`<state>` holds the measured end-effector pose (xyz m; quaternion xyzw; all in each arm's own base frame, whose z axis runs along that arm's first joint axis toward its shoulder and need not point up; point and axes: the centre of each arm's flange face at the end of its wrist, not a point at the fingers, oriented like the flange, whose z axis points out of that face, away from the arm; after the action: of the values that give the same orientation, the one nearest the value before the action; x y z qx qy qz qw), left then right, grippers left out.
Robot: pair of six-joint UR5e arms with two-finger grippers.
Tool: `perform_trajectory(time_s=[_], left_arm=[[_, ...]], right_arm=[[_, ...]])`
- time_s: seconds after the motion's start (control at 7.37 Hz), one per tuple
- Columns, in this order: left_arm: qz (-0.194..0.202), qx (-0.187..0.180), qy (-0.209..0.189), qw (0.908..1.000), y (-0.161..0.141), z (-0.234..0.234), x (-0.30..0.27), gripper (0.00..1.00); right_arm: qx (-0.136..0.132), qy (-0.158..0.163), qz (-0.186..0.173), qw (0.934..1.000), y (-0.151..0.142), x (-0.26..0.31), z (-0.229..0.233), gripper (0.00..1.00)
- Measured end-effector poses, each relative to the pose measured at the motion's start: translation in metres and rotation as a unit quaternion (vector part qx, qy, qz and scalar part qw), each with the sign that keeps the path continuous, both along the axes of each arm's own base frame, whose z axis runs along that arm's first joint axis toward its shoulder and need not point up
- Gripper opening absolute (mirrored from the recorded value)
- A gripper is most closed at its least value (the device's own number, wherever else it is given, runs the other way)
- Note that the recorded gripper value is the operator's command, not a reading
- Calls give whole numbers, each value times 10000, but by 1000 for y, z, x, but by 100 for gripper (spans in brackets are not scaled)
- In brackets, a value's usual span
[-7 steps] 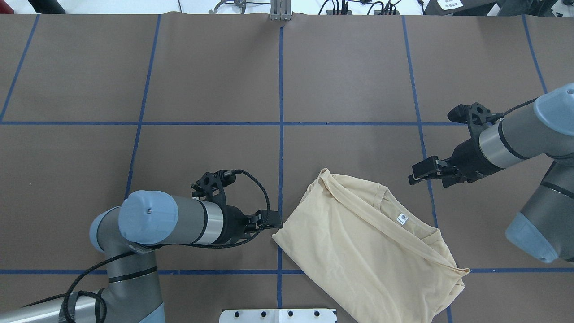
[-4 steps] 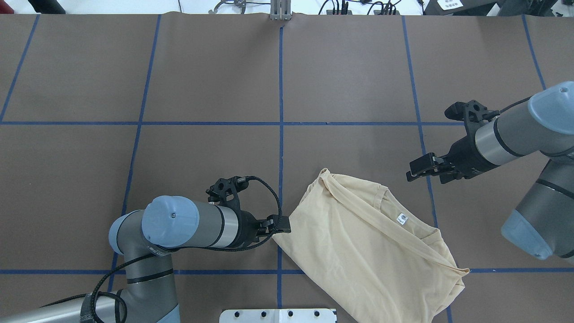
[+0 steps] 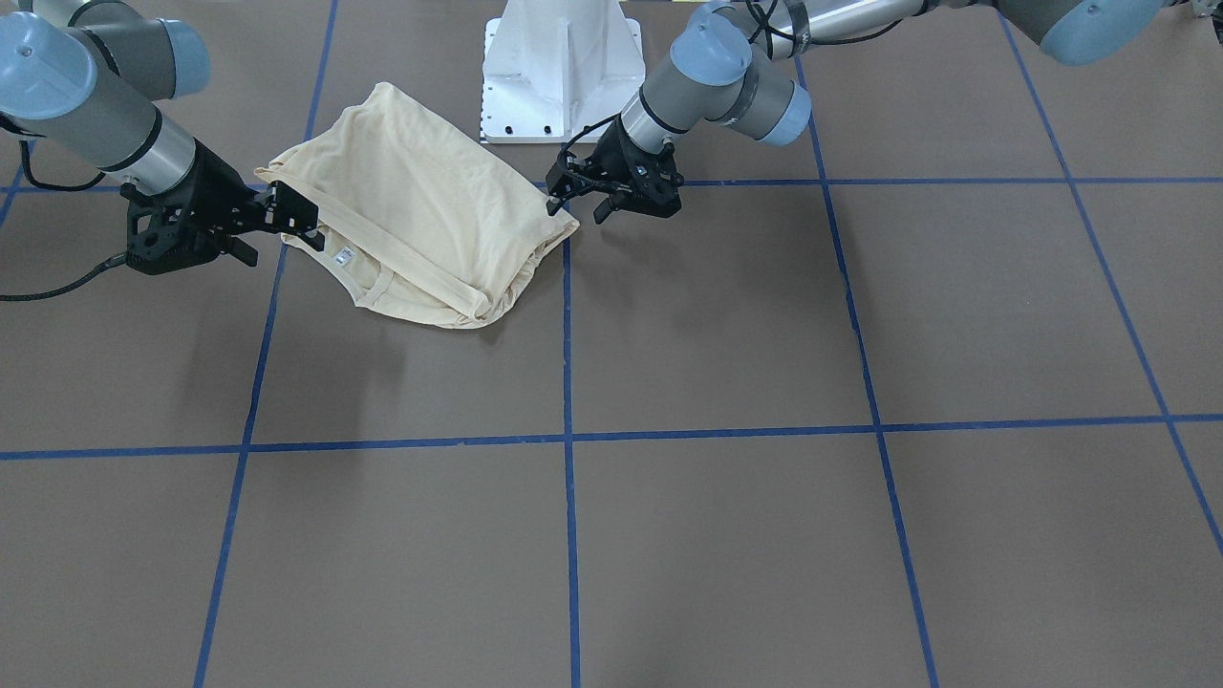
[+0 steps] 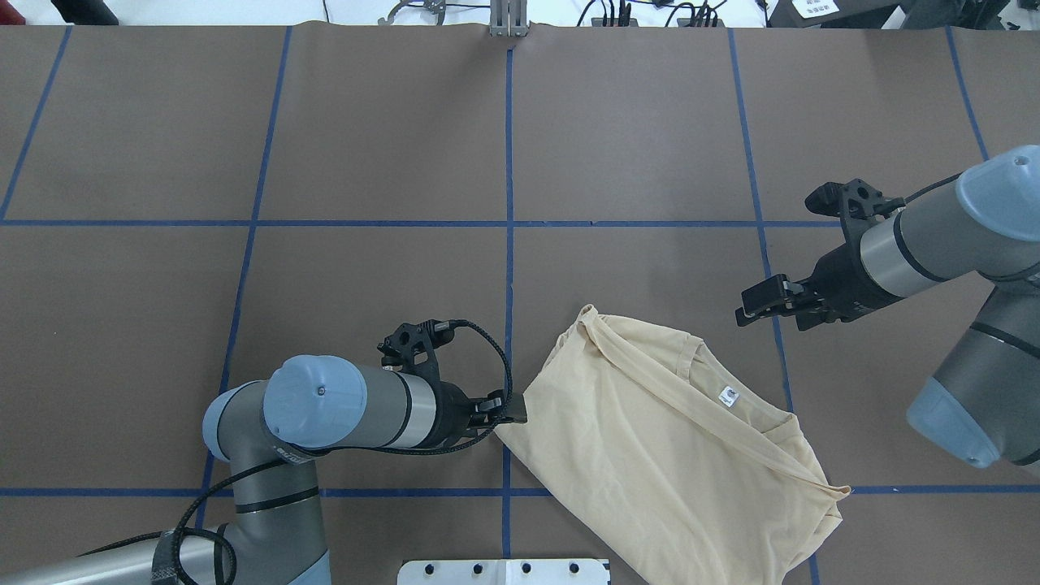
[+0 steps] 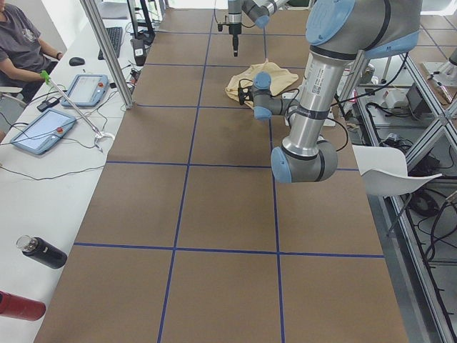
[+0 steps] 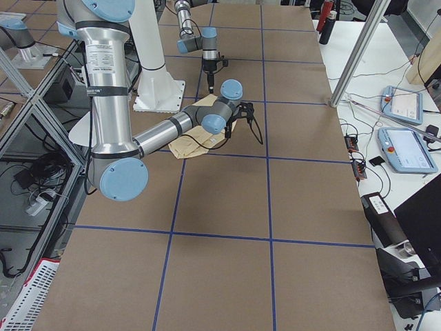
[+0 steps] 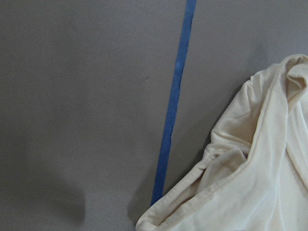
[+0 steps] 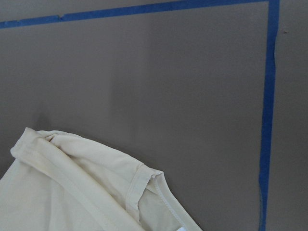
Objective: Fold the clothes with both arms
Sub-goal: 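Lower the left gripper to the shirt's nearest corner and grasp it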
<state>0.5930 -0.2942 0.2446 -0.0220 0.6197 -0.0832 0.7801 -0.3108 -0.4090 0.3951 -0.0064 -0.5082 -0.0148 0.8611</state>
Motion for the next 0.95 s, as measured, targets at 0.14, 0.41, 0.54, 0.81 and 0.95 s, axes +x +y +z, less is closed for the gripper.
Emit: perform_trajectory(time_s=[0.14,0.41,0.54,0.81,0.95], left_arm=[[0,4,9,10000,0,-2,2,80],[-25,26,-9,10000,-4,-8,13,80],[-52,64,-31,10000,-7,-9,18,80],[-70,104,-58,9999,-9,-10,20,80],[-74,105,-70,9999,-10,-9,19,80]], right_arm=[[-4,-6,-1,10000,0,0,0,100],[-13,-1,10,10000,0,1,0,100],[-17,2,12,10000,0,1,1,100],[-18,2,13,10000,0,1,1,100],[-19,2,15,10000,-1,2,1,100]])
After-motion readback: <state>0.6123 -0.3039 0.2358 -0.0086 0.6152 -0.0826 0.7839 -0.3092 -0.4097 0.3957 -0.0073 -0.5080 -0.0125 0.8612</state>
